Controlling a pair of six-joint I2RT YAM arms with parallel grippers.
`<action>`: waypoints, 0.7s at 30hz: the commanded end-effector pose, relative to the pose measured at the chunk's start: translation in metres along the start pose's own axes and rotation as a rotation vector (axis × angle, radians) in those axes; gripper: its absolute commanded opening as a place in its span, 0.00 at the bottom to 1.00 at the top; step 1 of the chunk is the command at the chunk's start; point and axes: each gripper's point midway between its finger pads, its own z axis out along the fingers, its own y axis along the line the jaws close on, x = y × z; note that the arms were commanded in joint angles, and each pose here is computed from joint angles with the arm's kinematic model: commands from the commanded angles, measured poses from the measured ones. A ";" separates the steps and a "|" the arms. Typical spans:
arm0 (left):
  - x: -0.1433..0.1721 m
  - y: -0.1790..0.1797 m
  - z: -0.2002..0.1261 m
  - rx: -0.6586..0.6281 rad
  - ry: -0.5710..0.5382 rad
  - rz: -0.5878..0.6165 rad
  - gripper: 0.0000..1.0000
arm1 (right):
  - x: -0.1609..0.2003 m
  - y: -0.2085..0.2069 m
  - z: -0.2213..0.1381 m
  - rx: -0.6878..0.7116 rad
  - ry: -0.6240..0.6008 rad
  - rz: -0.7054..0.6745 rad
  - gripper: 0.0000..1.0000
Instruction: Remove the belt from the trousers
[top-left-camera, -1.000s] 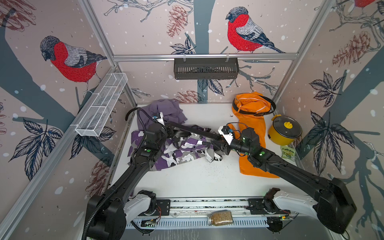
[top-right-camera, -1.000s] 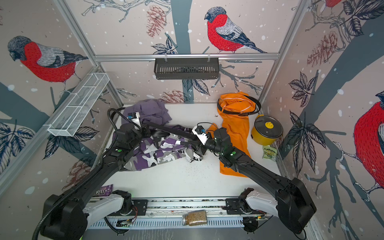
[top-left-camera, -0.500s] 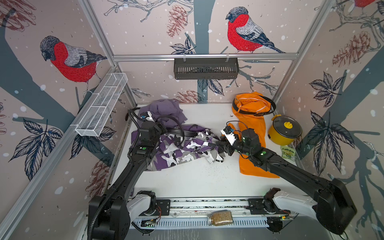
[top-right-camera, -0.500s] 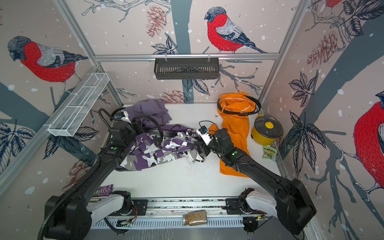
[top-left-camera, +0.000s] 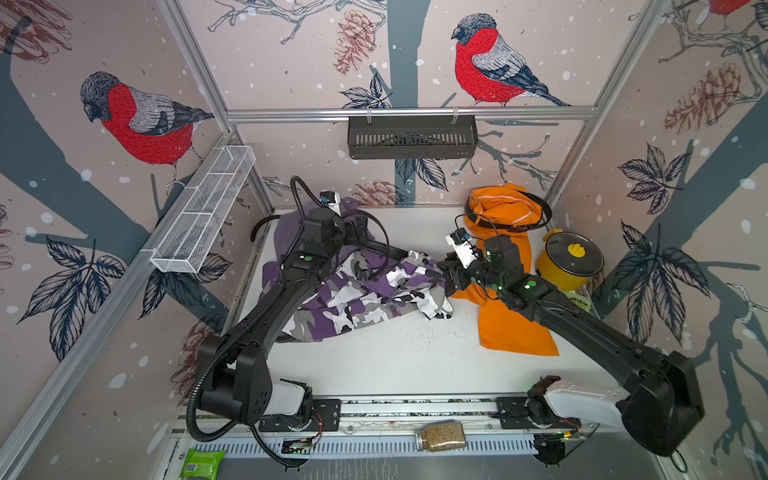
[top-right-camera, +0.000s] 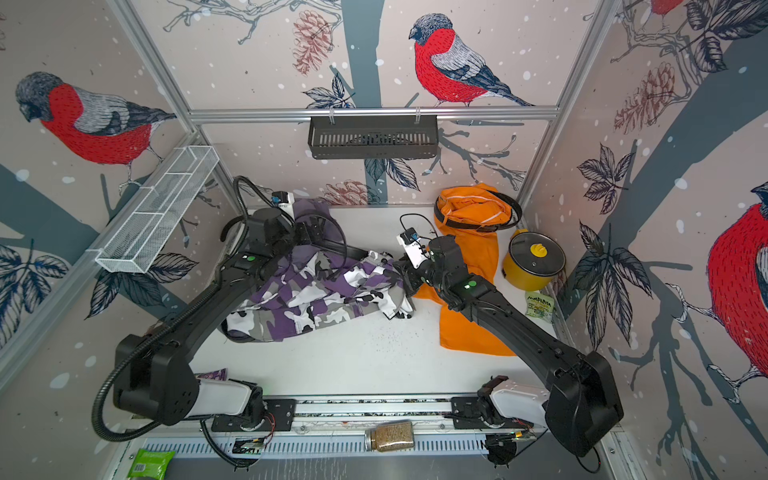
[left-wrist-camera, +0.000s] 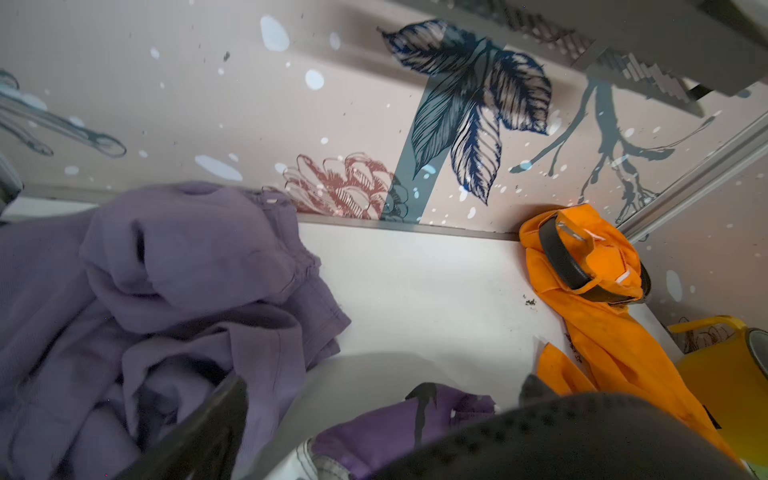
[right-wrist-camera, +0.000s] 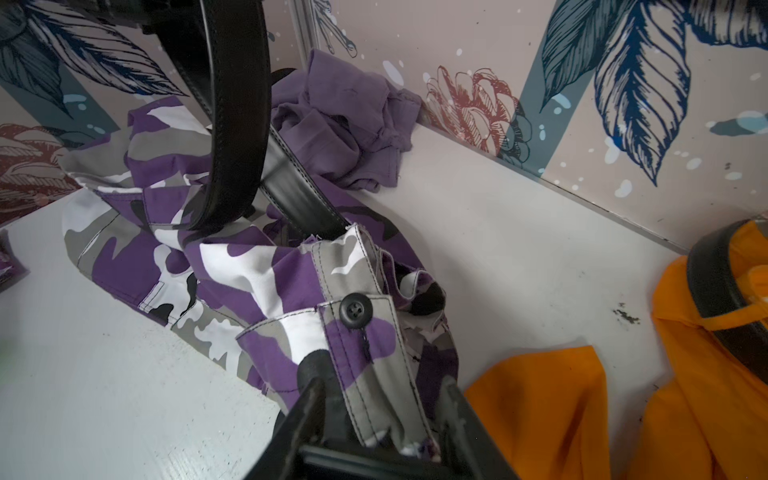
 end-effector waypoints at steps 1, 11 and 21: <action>-0.009 -0.014 -0.009 0.065 -0.008 0.058 1.00 | -0.003 -0.012 -0.001 0.047 0.025 0.043 0.00; -0.035 -0.020 -0.037 0.034 0.021 0.146 1.00 | -0.009 -0.028 -0.006 0.091 0.026 0.082 0.00; 0.041 -0.028 -0.038 0.154 0.296 0.116 0.96 | -0.010 -0.038 -0.011 0.117 0.030 0.108 0.00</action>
